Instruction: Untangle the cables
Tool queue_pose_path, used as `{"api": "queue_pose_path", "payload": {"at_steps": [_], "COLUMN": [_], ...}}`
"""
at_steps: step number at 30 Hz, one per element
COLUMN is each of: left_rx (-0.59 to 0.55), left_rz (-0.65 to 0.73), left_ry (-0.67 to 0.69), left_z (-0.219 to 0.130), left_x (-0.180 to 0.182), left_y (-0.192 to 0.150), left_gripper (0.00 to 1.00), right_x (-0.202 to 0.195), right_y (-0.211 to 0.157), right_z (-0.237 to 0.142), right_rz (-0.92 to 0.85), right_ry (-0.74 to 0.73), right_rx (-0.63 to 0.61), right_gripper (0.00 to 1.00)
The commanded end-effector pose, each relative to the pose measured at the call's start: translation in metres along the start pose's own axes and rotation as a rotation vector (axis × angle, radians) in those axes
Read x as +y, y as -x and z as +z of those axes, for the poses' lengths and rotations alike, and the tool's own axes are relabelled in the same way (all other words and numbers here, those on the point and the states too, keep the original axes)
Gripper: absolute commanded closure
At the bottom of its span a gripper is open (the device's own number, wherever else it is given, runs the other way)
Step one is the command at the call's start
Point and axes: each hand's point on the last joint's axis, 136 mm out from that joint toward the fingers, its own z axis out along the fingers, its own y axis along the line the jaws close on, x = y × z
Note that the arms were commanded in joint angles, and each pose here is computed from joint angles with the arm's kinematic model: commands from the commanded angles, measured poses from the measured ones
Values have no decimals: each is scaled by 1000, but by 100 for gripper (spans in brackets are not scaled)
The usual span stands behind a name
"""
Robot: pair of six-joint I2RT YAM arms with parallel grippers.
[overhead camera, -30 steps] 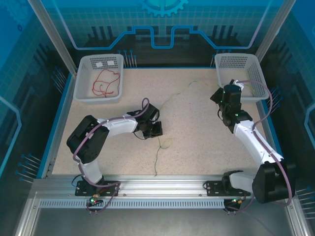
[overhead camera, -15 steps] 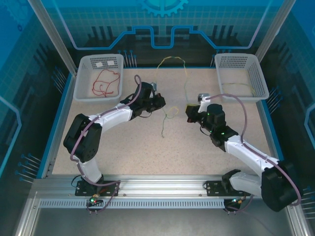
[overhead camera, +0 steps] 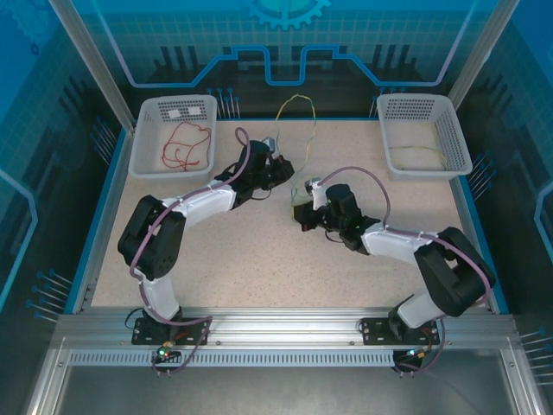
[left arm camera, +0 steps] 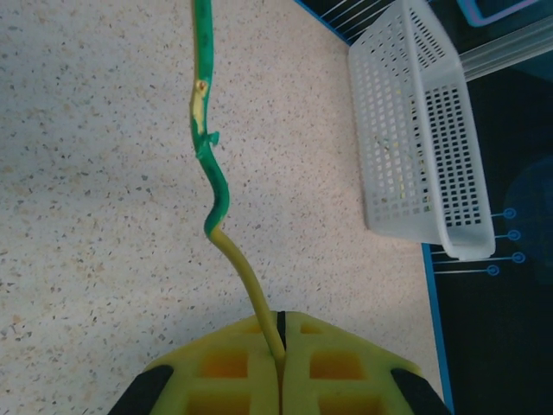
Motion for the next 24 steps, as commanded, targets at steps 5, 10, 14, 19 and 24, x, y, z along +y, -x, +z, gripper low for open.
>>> {"api": "queue_pose_path", "payload": {"at_steps": [5, 10, 14, 19, 24], "left_rx": [-67, -24, 11, 111, 128], "left_rz": [-34, -63, -147, -198, -37], "left_ry": [-258, -312, -515, -599, -411], "left_z": [-28, -35, -43, -36, -39], "left_x": [-53, -65, -86, -95, -86], "left_y": [26, 20, 21, 8, -20], "left_gripper": [100, 100, 100, 100, 100], "right_x": [-28, -55, -76, -97, -101], "right_y": [-21, -16, -20, -16, -3], "right_z": [17, 11, 12, 4, -2], "right_rz": [30, 84, 81, 83, 89], "right_ry": [-108, -227, -339, -435, -434], "right_rx": [78, 49, 98, 79, 52], "right_gripper": [100, 100, 100, 100, 100]}}
